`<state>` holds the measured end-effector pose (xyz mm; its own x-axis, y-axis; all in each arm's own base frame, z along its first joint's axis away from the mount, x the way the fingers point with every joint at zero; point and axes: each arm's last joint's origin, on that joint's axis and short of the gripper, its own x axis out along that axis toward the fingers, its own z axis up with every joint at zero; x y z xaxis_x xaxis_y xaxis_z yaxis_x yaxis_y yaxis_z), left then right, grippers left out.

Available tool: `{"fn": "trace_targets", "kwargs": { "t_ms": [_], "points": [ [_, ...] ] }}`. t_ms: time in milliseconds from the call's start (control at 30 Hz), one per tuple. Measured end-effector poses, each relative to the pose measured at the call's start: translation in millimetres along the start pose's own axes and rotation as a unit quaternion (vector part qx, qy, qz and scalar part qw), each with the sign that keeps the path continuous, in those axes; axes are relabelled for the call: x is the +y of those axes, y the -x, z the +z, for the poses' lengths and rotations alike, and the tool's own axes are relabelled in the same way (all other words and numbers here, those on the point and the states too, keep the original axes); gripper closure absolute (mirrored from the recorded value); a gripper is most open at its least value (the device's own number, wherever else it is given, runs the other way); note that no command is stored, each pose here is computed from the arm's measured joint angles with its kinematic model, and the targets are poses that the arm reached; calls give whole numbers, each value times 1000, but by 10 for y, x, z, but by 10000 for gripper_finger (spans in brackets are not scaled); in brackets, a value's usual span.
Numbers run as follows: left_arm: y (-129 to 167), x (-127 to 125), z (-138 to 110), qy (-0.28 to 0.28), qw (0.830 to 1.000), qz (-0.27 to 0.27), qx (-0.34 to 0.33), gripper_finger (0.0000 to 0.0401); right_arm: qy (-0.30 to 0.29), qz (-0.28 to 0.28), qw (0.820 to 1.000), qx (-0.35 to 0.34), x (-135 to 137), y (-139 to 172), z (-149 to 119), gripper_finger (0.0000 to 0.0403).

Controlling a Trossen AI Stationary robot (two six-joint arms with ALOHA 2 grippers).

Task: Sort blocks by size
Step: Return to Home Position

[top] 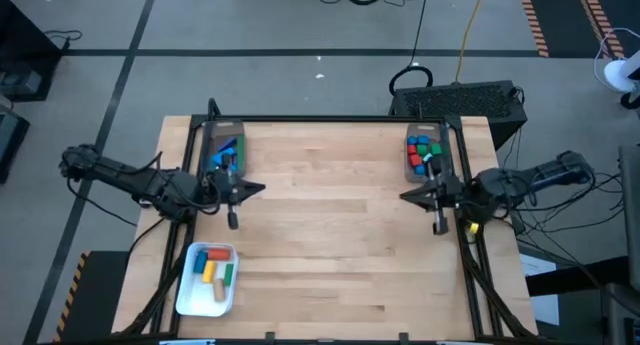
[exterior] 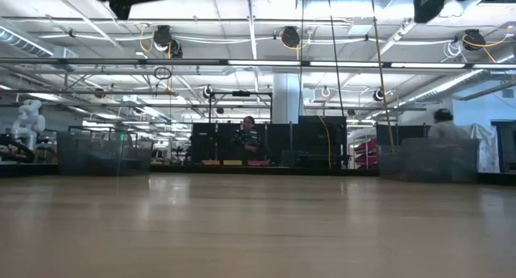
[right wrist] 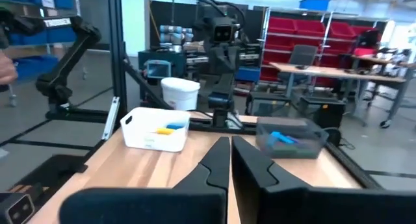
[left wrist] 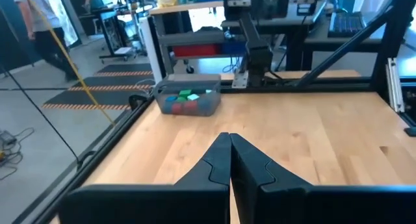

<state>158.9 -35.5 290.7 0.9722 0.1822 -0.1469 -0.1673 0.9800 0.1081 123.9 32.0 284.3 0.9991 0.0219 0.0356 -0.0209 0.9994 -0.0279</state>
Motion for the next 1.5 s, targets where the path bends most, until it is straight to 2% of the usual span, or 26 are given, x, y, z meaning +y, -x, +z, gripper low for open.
{"fn": "trace_targets", "kwargs": {
  "t_ms": [200, 267, 367, 467, 800, 900, 1333, 1500],
  "points": [
    [-36, 44, -167, 6, 1000, -10, -5, 397, -18, -2, 1000, -5, -85, -55, -220, 403],
    [-56, 39, -216, 8, 1000, -22, -18, 397, -23, -13, 1000, -2, -123, -65, -259, 403],
    [-95, 28, -336, 4, 999, -35, -27, 397, -26, 0, 1000, -3, -164, -73, -270, 403],
    [-119, 44, -465, 7, 999, -30, -35, 397, -27, 16, 999, -2, -186, -90, -274, 403],
    [-134, 116, -713, 19, 999, -22, -32, 397, -35, 2, 999, 11, -237, -105, -494, 403],
    [-107, 149, -743, 22, 999, -14, -36, 397, -40, 11, 999, 15, -251, -90, -558, 403],
    [173, 248, -708, 33, 998, -13, -59, 397, -37, 11, 999, -15, -275, 213, -491, 403],
    [240, 266, -746, 40, 998, -16, -44, 397, -42, 15, 999, -8, -272, 311, -514, 403]
  ]
}}
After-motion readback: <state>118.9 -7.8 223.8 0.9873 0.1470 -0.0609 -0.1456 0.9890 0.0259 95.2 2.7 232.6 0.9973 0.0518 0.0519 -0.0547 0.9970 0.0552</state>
